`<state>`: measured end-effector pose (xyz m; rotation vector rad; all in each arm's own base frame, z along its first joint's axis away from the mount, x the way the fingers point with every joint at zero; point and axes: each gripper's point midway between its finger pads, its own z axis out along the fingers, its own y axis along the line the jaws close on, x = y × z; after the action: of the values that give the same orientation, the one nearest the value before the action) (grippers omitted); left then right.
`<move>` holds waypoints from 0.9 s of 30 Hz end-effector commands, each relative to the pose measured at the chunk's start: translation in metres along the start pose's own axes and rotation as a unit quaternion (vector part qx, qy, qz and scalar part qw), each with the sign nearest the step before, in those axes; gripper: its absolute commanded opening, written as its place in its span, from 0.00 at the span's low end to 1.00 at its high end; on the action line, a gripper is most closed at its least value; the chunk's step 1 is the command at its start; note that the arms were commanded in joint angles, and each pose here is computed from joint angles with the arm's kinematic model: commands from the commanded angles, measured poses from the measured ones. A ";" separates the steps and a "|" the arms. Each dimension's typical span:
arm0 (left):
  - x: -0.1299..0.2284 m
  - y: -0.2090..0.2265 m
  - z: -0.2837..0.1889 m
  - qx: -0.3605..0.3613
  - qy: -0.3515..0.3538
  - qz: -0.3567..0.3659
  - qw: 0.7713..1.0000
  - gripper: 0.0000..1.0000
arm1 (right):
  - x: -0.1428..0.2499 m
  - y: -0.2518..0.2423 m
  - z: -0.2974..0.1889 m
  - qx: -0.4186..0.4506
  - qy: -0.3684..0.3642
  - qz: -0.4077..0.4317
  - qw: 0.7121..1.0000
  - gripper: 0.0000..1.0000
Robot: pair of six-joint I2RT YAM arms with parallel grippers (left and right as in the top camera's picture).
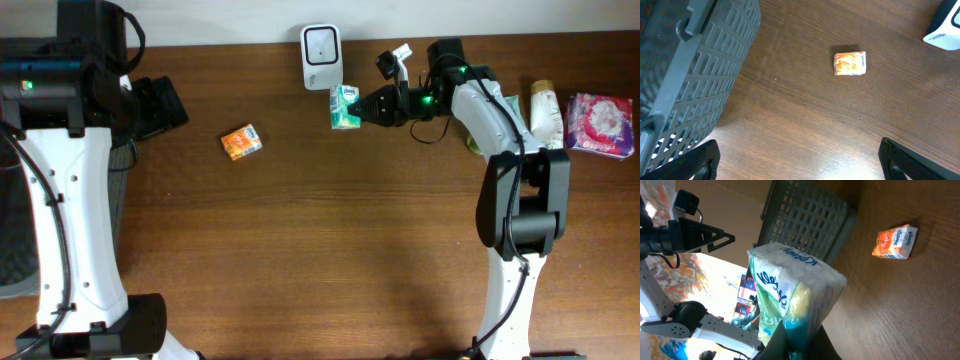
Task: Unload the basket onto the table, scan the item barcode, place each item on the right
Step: 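Raise the teal Kleenex pack and hold it before the scanner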
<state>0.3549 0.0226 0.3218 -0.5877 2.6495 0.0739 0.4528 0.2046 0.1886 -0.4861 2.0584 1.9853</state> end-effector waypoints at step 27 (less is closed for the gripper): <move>0.000 0.002 -0.006 0.001 -0.009 -0.005 1.000 0.99 | -0.057 -0.072 -0.035 0.700 -0.008 -0.091 0.708 0.04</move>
<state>0.3549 0.0226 0.3218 -0.5877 2.6495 0.0739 0.5012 0.2210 0.1266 -0.3224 2.7229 0.5347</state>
